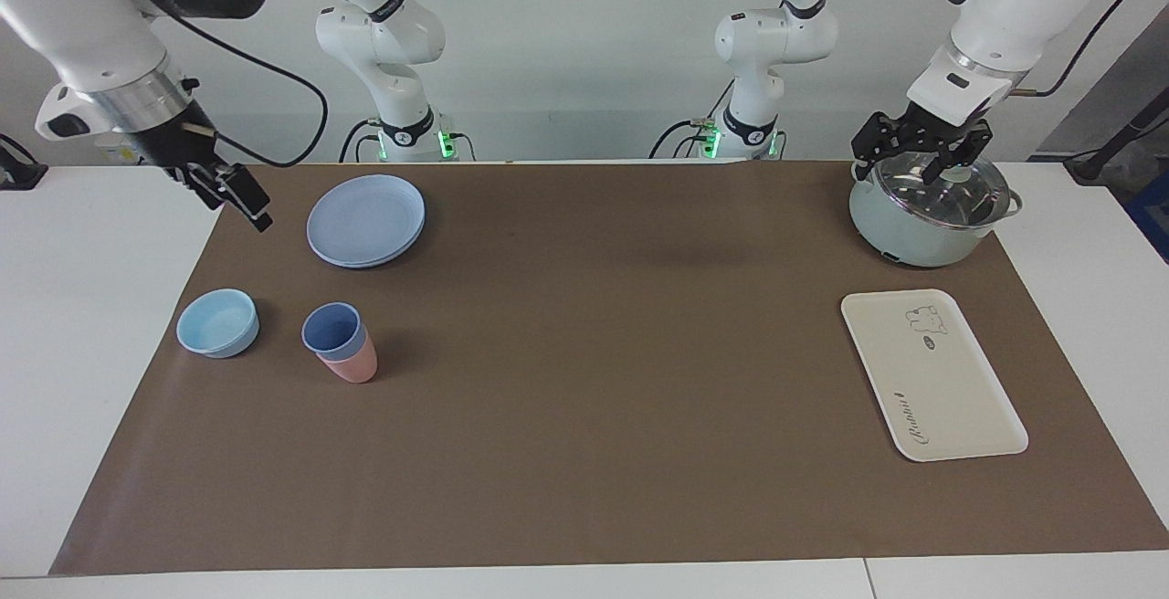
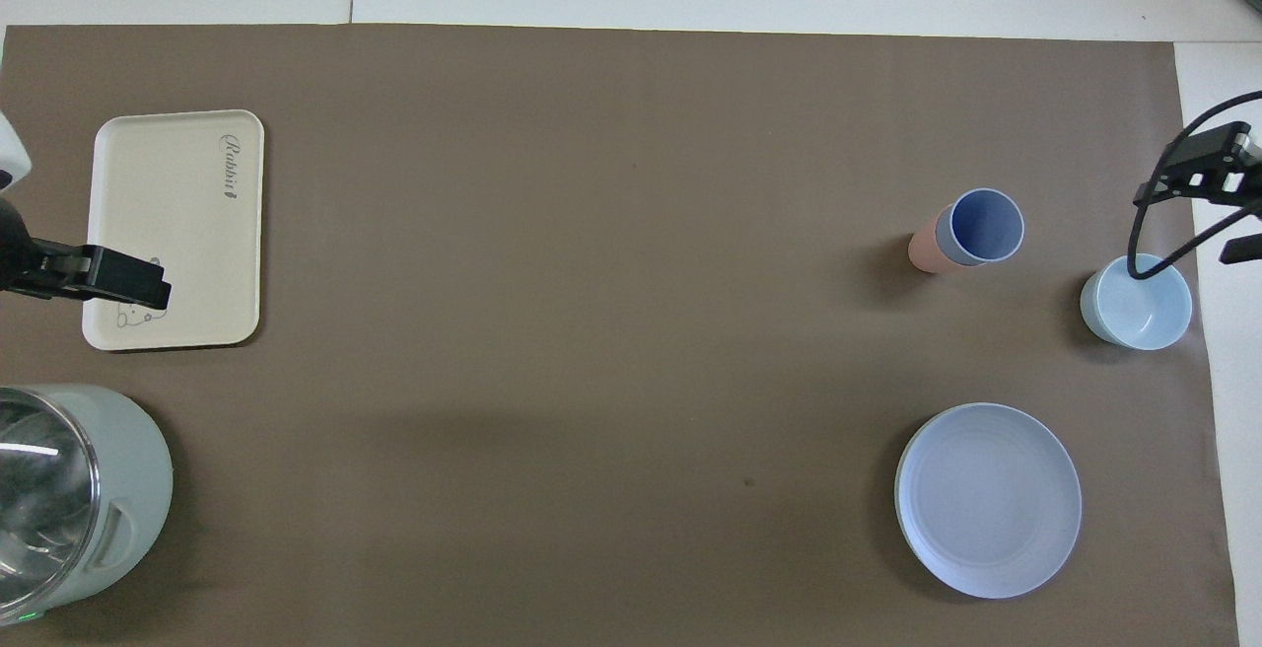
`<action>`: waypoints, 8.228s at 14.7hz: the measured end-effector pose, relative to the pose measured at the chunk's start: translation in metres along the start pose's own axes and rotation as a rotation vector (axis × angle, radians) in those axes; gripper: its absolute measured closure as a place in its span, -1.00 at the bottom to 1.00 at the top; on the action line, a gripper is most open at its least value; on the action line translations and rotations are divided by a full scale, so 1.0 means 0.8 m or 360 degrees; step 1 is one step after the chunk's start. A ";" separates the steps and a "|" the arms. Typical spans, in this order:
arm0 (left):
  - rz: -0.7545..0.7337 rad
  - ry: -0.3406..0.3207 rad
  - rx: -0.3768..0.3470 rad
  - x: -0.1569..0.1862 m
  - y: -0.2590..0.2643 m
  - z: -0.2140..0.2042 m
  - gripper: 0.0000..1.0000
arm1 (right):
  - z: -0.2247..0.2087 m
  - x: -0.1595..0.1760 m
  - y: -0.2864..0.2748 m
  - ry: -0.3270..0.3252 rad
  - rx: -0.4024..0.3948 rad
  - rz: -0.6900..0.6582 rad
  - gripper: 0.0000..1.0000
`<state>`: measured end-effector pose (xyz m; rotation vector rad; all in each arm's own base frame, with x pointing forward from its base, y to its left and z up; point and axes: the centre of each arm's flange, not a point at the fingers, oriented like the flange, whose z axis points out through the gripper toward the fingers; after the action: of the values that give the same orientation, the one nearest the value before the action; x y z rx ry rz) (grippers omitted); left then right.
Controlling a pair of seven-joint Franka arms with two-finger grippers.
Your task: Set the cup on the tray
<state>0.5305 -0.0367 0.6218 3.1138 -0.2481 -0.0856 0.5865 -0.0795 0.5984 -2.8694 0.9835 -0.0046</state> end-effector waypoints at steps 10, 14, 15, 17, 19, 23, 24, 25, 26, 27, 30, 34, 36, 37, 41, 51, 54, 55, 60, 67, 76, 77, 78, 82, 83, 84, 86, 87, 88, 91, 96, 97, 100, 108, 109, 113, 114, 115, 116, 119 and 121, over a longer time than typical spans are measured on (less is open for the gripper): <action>0.0000 0.0000 0.0000 0.000 0.000 0.000 -1.00 | 0.160 0.109 0.049 -0.0403 0.0293 0.0698 -0.86; 0.0000 0.0000 0.0000 0.000 0.000 0.000 -1.00 | 0.228 0.144 0.073 -0.0573 0.0417 0.1051 -0.83; 0.0000 0.0000 0.0000 0.000 0.000 0.000 -1.00 | 0.248 0.151 0.079 -0.0604 0.0416 0.1090 -0.83; 0.0000 0.0000 0.0000 0.000 0.000 0.000 -1.00 | 0.282 0.159 0.087 -0.0652 0.0386 0.1127 -0.84; 0.0000 0.0000 0.0000 0.000 0.000 0.000 -1.00 | 0.304 0.160 0.085 -0.0687 0.0365 0.1134 -0.84; 0.0000 0.0000 0.0000 0.000 0.000 0.000 -1.00 | 0.340 0.153 0.075 -0.0779 0.0332 0.1130 -0.84; 0.0000 0.0000 0.0000 0.000 0.000 0.000 -1.00 | 0.347 0.149 0.071 -0.0805 0.0335 0.1133 -0.84; 0.0000 0.0000 0.0000 0.000 0.000 0.000 -1.00 | 0.354 0.147 0.067 -0.0830 0.0344 0.1139 -0.84; 0.0000 0.0000 0.0000 0.000 0.000 0.000 -1.00 | 0.360 0.145 0.066 -0.0855 0.0357 0.1145 -0.84; 0.0000 0.0000 0.0000 0.000 0.000 0.000 -1.00 | 0.367 0.144 0.066 -0.0880 0.0376 0.1148 -0.84; 0.0000 0.0000 0.0000 0.000 0.000 0.000 -1.00 | 0.390 0.139 0.068 -0.0950 0.0403 0.1170 -0.84; 0.0000 0.0000 0.0000 0.000 0.000 0.000 -1.00 | 0.416 0.124 0.072 -0.1042 0.0434 0.1176 -0.84; 0.0000 0.0000 0.0000 0.000 0.000 0.000 -1.00 | 0.430 0.115 0.075 -0.1079 0.0442 0.1156 -0.84; 0.0000 0.0000 0.0000 0.000 0.000 0.000 -1.00 | 0.433 0.113 0.075 -0.1089 0.0444 0.1154 -0.84; 0.0000 0.0000 0.0000 0.000 0.000 0.000 -1.00 | 0.438 0.105 0.069 -0.1160 0.0502 0.1156 -0.83; 0.0000 0.0000 0.0000 0.000 0.000 0.000 -1.00 | 0.443 0.089 0.047 -0.1258 0.0624 0.1175 -0.66; 0.0000 0.0000 0.0000 0.000 0.000 0.000 -1.00 | 0.446 0.083 0.037 -0.1289 0.0647 0.1181 -0.59; 0.0000 0.0000 0.0000 0.000 0.000 0.000 -1.00 | 0.447 0.081 0.035 -0.1295 0.0647 0.1182 -0.56; 0.0000 0.0000 0.0000 0.000 0.000 0.000 -1.00 | 0.423 0.070 0.014 -0.1313 0.0688 0.1090 -0.56; 0.0000 -0.0001 0.0000 0.000 0.000 0.000 -1.00 | 0.360 -0.003 -0.074 -0.1207 0.0628 0.1063 -0.56; -0.0617 0.0283 -0.0296 0.011 0.190 0.058 -1.00 | 0.263 -0.164 -0.229 -0.1015 0.0442 0.1190 -0.56; -0.0732 0.0331 -0.0377 0.011 0.215 0.056 -0.99 | 0.256 -0.179 -0.239 -0.0994 0.0411 0.1178 -0.56; -0.0841 0.0381 -0.0462 0.012 0.236 0.052 -0.97 | 0.251 -0.194 -0.248 -0.0964 0.0380 0.1159 -0.56; -0.1057 0.0462 -0.0679 0.000 0.326 0.044 -0.84 | 0.242 -0.251 -0.295 -0.0830 0.0390 0.1174 -0.56; -0.1054 0.0450 -0.0685 -0.003 0.339 0.047 -0.84 | 0.241 -0.258 -0.300 -0.0825 0.0395 0.1175 -0.56; -0.1045 0.0435 -0.0682 -0.003 0.348 0.054 -0.71 | 0.242 -0.260 -0.301 -0.0826 0.0393 0.1173 -0.56; -0.1020 0.0406 -0.0669 -0.002 0.363 0.068 -0.62 | 0.242 -0.263 -0.303 -0.0827 0.0390 0.1171 -0.56; -0.1008 0.0396 -0.0665 -0.002 0.370 0.074 -0.62 | 0.241 -0.264 -0.304 -0.0828 0.0390 0.1168 -0.56; -0.0997 0.0391 -0.0664 -0.002 0.376 0.077 -0.57 | 0.241 -0.265 -0.304 -0.0828 0.0392 0.1165 -0.56; -0.0980 0.0390 -0.0670 0.002 0.388 0.088 -0.53 | 0.239 -0.265 -0.305 -0.0828 0.0395 0.1164 -0.56; -0.1003 0.0396 -0.0697 0.016 0.401 0.094 0.44 | 0.239 -0.265 -0.305 -0.0827 0.0397 0.1163 -0.56; -0.1001 0.0397 -0.0702 0.017 0.403 0.090 0.71 | 0.238 -0.263 -0.305 -0.0822 0.0405 0.1172 -0.56; -0.0995 0.0389 -0.0706 0.016 0.409 0.081 0.86 | 0.235 -0.255 -0.303 -0.0806 0.0429 0.1200 -0.56; -0.1120 0.0329 -0.0646 0.038 0.338 0.003 0.89 | 0.234 -0.229 -0.288 -0.0794 0.0444 0.1257 -0.56; -0.1147 0.0325 -0.0635 0.042 0.321 -0.002 0.89 | 0.234 -0.216 -0.280 -0.0789 0.0450 0.1284 -0.56; -0.1113 0.0333 -0.0559 0.059 0.244 0.007 0.89 | 0.236 -0.151 -0.230 -0.0775 0.0468 0.1415 -0.56; -0.1075 0.0334 -0.0521 0.062 0.209 0.018 0.89 | 0.240 -0.135 -0.216 -0.0773 0.0471 0.1460 -0.56; -0.1026 0.0333 -0.0477 0.063 0.165 0.034 0.89 | 0.245 -0.116 -0.200 -0.0777 0.0471 0.1495 -0.56; -0.0978 0.0333 -0.0438 0.062 0.119 0.048 0.89 | 0.253 -0.098 -0.182 -0.0793 0.0471 0.1500 -0.56; -0.0869 0.0373 -0.0362 0.058 0.000 0.086 0.89 | 0.279 -0.046 -0.125 -0.0922 0.0519 0.1511 -0.56; -0.0793 0.0404 -0.0313 0.060 -0.077 0.124 0.89 | 0.296 -0.021 -0.089 -0.1026 0.0548 0.1529 -0.56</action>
<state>0.5819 0.0151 0.5187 2.8692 0.5076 0.2609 0.6259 0.0106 0.3707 -1.6570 1.7997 0.6834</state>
